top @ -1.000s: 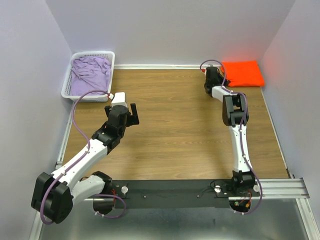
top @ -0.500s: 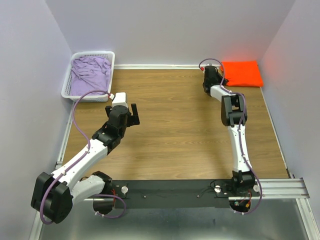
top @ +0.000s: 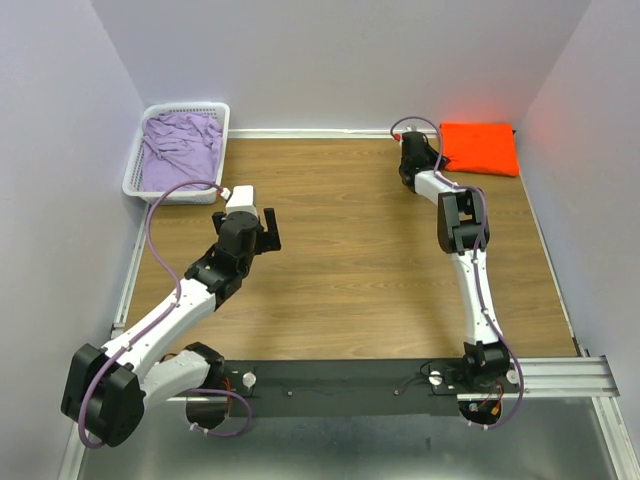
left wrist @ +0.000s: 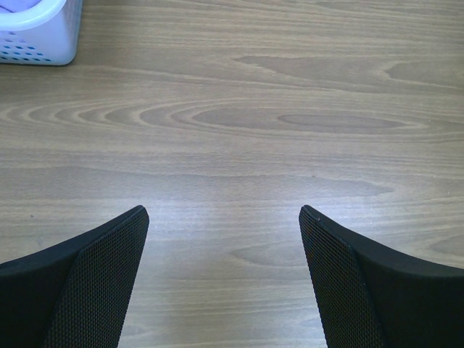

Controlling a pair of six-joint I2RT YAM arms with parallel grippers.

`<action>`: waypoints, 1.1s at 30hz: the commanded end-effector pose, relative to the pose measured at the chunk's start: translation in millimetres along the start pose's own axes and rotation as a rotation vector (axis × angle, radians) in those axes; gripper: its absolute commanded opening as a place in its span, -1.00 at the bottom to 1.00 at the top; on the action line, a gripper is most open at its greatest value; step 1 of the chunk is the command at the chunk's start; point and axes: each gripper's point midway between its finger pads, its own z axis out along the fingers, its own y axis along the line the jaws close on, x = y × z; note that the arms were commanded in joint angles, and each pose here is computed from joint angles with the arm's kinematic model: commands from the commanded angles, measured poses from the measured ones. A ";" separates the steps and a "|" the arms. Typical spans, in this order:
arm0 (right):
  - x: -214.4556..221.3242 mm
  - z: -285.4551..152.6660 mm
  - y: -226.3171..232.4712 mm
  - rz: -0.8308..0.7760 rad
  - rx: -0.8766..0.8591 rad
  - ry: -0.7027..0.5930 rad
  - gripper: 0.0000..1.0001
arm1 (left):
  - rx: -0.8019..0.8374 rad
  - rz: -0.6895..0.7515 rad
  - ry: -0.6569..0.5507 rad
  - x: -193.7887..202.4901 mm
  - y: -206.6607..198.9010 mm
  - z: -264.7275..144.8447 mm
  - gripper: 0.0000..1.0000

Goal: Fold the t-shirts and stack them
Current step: Neatly place the folded tshirt to the corner, then reset both grippers

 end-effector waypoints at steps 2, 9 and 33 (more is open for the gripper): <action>38.4 14.5 47.5 -0.043 -0.102 0.064 -0.78 | -0.004 -0.009 -0.028 -4.1 -0.3 -2.9 0.84; 36.6 11.5 40.7 -0.009 -0.094 0.065 -0.36 | 0.004 -0.007 -0.029 -4.2 -2.8 -3.8 0.85; -3.0 -282.5 -201.8 0.804 -0.366 -0.224 1.00 | -0.161 -0.113 -0.278 -104.1 43.0 -81.1 0.93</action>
